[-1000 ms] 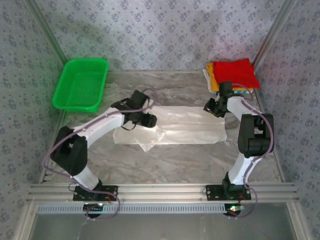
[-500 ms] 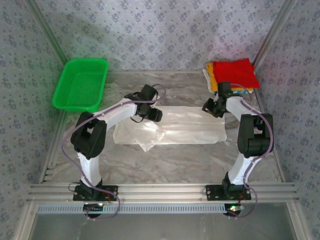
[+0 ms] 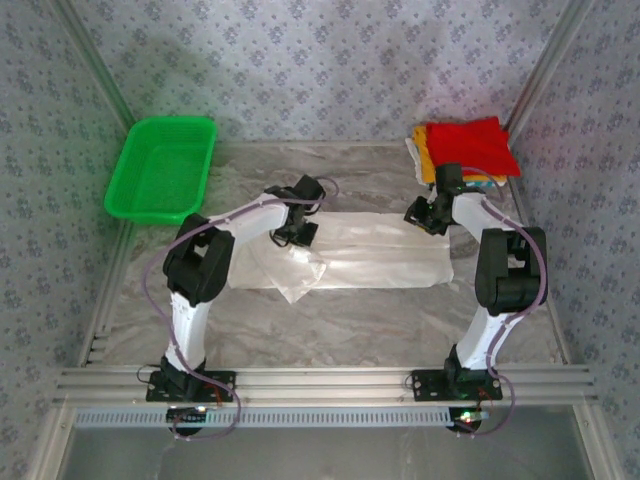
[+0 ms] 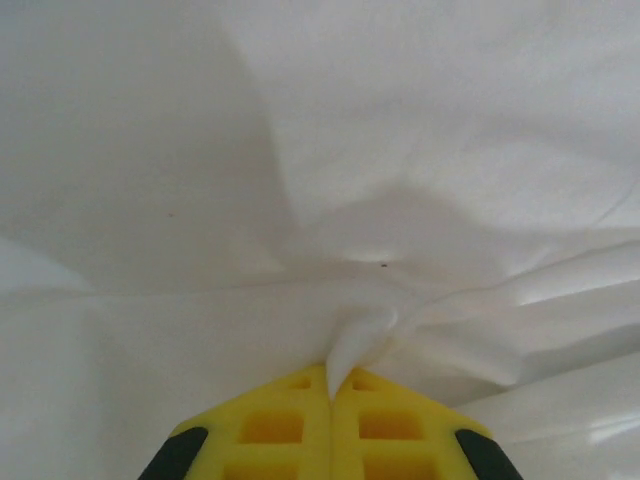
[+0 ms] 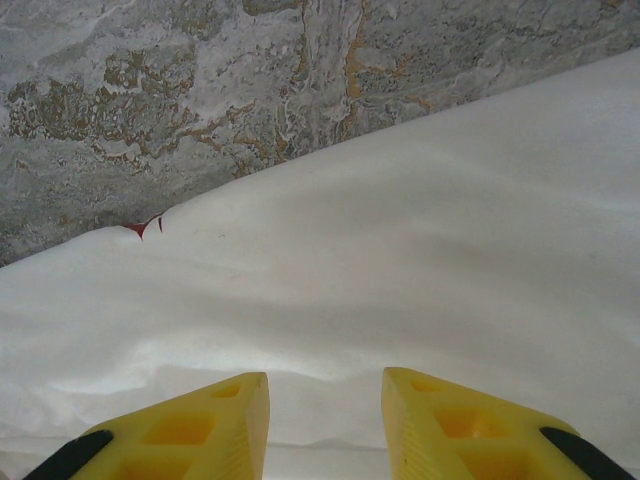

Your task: Fold and stack the t-shirts

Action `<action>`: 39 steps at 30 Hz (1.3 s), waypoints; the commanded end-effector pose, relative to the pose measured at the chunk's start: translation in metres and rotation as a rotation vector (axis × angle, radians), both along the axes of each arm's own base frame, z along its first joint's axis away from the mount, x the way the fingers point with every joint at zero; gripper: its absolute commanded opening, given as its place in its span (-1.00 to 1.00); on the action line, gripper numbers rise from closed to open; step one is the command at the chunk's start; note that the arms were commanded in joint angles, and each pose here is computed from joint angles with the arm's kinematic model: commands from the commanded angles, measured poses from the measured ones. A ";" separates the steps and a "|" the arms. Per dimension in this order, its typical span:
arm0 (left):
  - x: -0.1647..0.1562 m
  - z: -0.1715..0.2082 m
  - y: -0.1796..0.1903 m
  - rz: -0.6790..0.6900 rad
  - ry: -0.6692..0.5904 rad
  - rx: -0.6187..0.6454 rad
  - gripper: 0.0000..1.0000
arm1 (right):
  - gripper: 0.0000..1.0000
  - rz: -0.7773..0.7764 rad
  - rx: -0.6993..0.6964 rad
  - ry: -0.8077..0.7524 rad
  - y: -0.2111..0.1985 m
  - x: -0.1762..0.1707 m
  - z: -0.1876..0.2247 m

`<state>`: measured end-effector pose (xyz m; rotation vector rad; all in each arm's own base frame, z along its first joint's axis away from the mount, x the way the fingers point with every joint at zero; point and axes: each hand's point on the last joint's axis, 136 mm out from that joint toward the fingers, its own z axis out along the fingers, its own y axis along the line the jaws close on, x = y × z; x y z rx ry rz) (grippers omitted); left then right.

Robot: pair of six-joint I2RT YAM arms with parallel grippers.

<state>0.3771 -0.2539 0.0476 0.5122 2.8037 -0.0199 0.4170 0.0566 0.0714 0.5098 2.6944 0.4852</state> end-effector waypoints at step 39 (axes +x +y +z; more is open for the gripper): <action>0.009 0.105 0.100 0.327 -0.272 -0.237 0.33 | -0.24 0.014 0.080 0.006 0.002 -0.016 -0.003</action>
